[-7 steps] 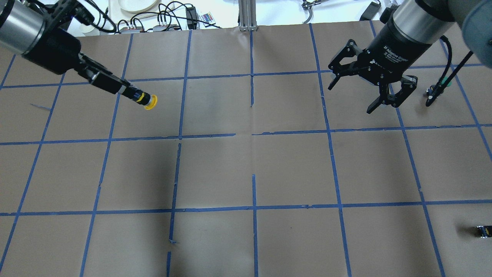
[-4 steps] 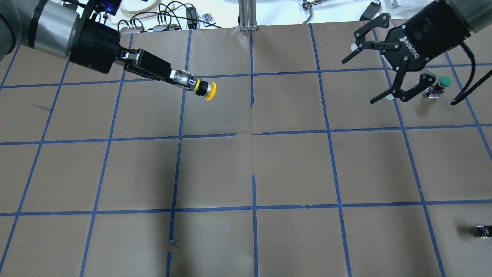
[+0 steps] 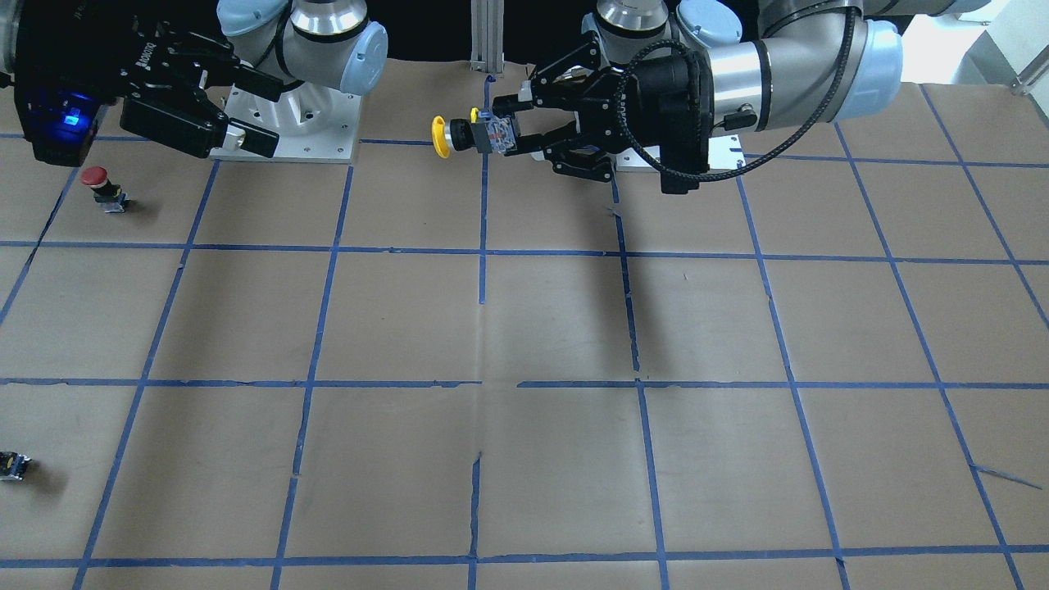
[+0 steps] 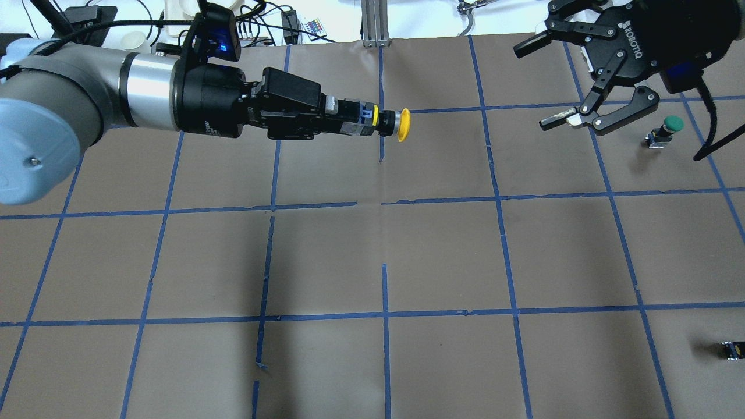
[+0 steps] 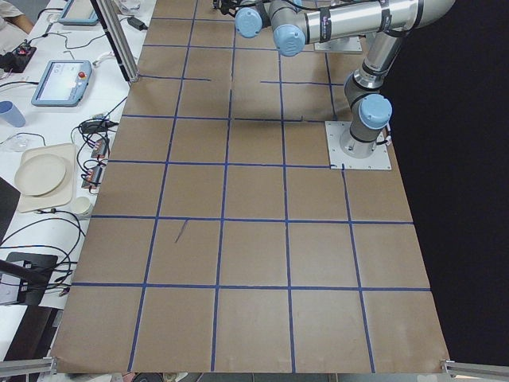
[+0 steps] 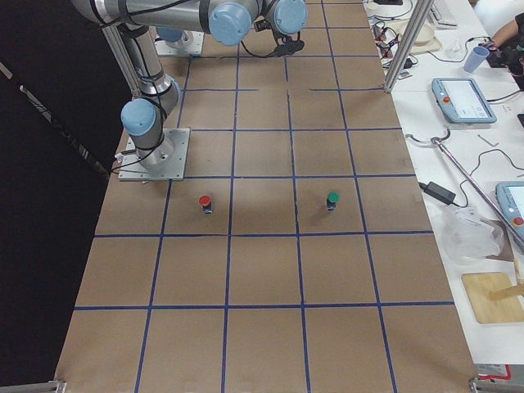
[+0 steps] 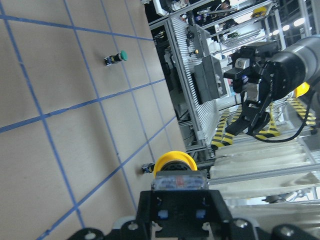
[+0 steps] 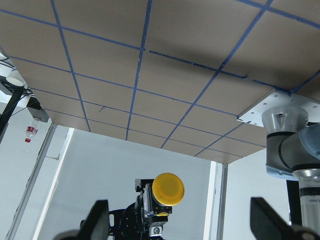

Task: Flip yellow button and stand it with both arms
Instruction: 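Lift the button with the left gripper and carry it toward the table center, then hold the button still with the left gripper while the right gripper approaches the yellow cap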

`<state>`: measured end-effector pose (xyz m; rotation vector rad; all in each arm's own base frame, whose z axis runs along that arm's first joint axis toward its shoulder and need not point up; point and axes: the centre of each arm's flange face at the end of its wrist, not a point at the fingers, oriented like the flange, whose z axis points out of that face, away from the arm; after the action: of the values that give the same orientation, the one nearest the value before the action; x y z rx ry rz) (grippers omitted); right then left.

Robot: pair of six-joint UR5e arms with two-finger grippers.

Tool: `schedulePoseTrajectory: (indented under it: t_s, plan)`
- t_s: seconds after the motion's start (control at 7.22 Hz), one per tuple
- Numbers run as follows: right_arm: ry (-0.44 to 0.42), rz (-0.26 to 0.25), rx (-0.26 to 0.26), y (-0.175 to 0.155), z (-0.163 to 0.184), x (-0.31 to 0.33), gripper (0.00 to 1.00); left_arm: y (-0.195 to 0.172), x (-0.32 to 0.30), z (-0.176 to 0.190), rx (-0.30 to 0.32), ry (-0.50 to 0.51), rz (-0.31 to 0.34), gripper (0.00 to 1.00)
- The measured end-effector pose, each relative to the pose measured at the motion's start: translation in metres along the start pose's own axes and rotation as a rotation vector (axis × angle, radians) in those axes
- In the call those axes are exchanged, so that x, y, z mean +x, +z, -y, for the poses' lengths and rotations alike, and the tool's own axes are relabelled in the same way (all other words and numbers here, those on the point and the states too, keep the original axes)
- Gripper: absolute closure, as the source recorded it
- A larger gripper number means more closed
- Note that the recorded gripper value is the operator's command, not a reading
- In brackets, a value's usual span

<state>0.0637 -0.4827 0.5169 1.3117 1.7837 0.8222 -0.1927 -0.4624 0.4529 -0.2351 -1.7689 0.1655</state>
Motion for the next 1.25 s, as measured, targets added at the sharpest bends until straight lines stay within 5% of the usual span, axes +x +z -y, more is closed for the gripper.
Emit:
schedulePoseTrajectory:
  t_s: [0.42, 1.25]
  plan:
    - [0.035, 0.003, -0.083, 0.025, -0.011, 0.001, 0.00, 0.016, 0.001, 0.000, 0.091, -0.049, -0.159, 0.98]
    - [0.104, 0.059, -0.241, 0.060, -0.032, 0.000, 0.01, 0.015, 0.004, 0.006, 0.115, -0.108, -0.199, 0.98]
